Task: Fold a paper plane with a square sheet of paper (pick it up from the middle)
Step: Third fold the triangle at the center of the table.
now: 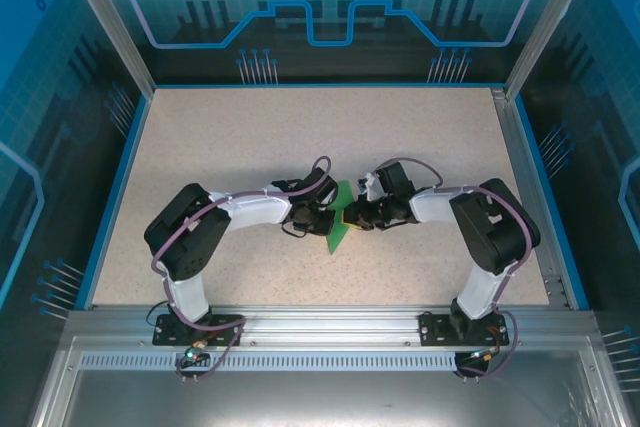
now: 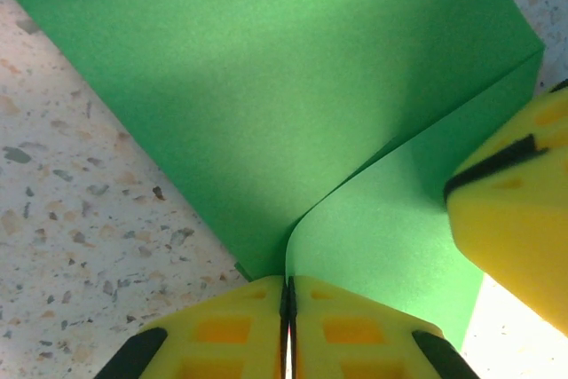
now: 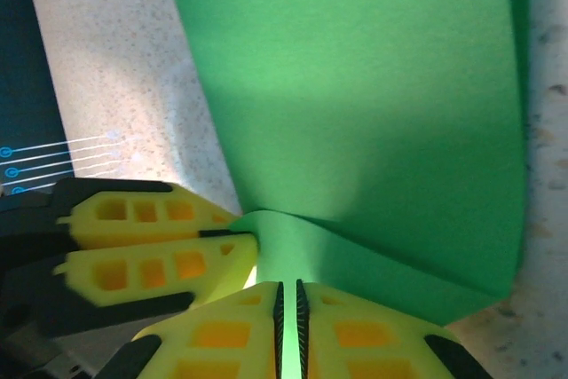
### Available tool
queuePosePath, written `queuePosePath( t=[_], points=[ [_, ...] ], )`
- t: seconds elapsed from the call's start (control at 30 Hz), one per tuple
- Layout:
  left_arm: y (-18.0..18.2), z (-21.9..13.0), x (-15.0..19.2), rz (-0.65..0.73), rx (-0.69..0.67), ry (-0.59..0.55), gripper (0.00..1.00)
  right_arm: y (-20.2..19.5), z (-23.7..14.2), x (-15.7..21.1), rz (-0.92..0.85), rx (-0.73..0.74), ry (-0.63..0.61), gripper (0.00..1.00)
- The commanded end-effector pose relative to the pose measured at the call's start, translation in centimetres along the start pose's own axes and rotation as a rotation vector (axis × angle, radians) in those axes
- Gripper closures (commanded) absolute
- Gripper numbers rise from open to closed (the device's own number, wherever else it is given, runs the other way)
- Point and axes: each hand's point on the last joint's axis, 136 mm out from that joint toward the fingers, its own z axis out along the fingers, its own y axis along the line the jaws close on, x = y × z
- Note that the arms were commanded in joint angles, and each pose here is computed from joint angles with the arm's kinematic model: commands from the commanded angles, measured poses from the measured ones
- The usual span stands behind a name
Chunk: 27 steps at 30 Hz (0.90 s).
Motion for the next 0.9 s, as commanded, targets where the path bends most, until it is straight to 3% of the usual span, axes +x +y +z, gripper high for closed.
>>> queuePosePath(
  t=[0.0, 0.13, 0.33, 0.43, 0.53, 0.63, 0.87],
  points=[
    [0.1, 0.5, 0.5, 0.006, -0.01, 0.013, 0.86, -1.2, 0.7, 0.5, 0.0, 0.04, 0.021, 0.86],
    [0.1, 0.3, 0.4, 0.003, -0.015, 0.01, 0.83, -2.2, 1.1, 0.9, 0.022, 0.054, 0.032, 0.86],
    [0.6, -2.2, -0.5, -0.051, -0.054, -0.054, 0.59, -3.2, 1.2, 1.3, 0.057, 0.084, 0.03, 0.86],
    [0.6, -4.0, -0.8, -0.113, -0.059, -0.093, 0.54, -3.4, 1.2, 1.4, 0.075, 0.088, 0.031, 0.87],
    [0.1, -5.4, -0.6, -0.187, -0.025, -0.118, 0.54, -3.5, 1.2, 1.4, 0.09, 0.092, 0.023, 0.87],
    [-1.9, -6.2, -0.2, -0.224, 0.083, -0.134, 0.61, -3.5, 1.1, 1.3, 0.098, 0.094, 0.016, 0.87],
    [-6.3, -5.5, 0.6, -0.252, 0.297, -0.098, 0.72, -3.5, 1.1, 1.3, 0.103, 0.094, 0.021, 0.87]
  ],
)
